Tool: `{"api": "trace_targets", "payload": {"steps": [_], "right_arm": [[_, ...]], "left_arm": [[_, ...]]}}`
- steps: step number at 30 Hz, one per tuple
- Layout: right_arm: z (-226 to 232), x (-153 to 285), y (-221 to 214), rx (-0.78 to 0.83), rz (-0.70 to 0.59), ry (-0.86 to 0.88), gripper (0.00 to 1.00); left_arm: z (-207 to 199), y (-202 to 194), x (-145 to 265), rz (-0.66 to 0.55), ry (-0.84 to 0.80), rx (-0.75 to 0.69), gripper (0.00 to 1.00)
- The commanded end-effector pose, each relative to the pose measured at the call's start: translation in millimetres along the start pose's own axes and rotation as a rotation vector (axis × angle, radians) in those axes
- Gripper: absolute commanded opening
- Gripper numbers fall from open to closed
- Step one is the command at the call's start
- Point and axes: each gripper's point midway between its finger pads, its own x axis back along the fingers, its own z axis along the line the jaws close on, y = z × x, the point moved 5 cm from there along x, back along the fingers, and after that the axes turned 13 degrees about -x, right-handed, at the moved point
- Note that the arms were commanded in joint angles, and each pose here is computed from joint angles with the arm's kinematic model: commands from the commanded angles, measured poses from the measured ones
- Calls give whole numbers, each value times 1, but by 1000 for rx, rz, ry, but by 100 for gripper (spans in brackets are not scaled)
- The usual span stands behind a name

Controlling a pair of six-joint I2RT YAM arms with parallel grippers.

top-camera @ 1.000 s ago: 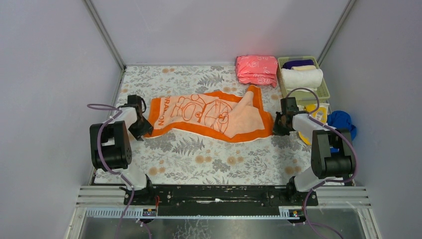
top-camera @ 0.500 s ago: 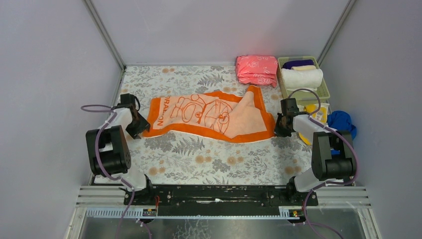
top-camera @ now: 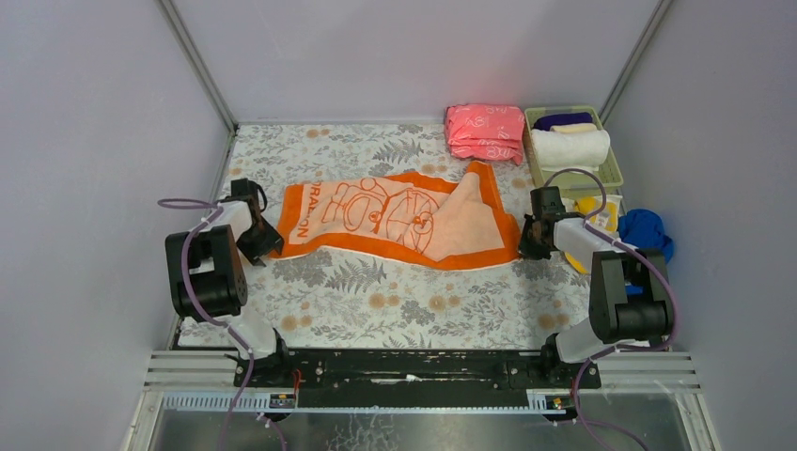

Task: Roll the towels
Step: Flatten out the towel at the center of the board.

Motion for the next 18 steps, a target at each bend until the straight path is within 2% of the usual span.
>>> {"api": "trace_targets", "payload": {"steps": [1,5,11,14,17,18], "right_arm": [[-4,5,2,-8,-26,-19,0],[-4,6,3,-9,-33,-15,0],[-4,9,4,-11,-49,-12,0],[-4,10,5,-12,-54,-13,0],[-4,10,4,-13,-55,-11,0],[-4,11,5,-13,-56,-10,0]], "left_arm": [[5,6,-11,22,52,-25,47],[9,-4,-24,96,89,-40,42],[11,-8,-31,126,112,-47,34],[11,-8,-34,136,112,-48,21],[9,-5,-33,129,101,-49,1],[8,-3,-30,120,96,-48,0]]}}
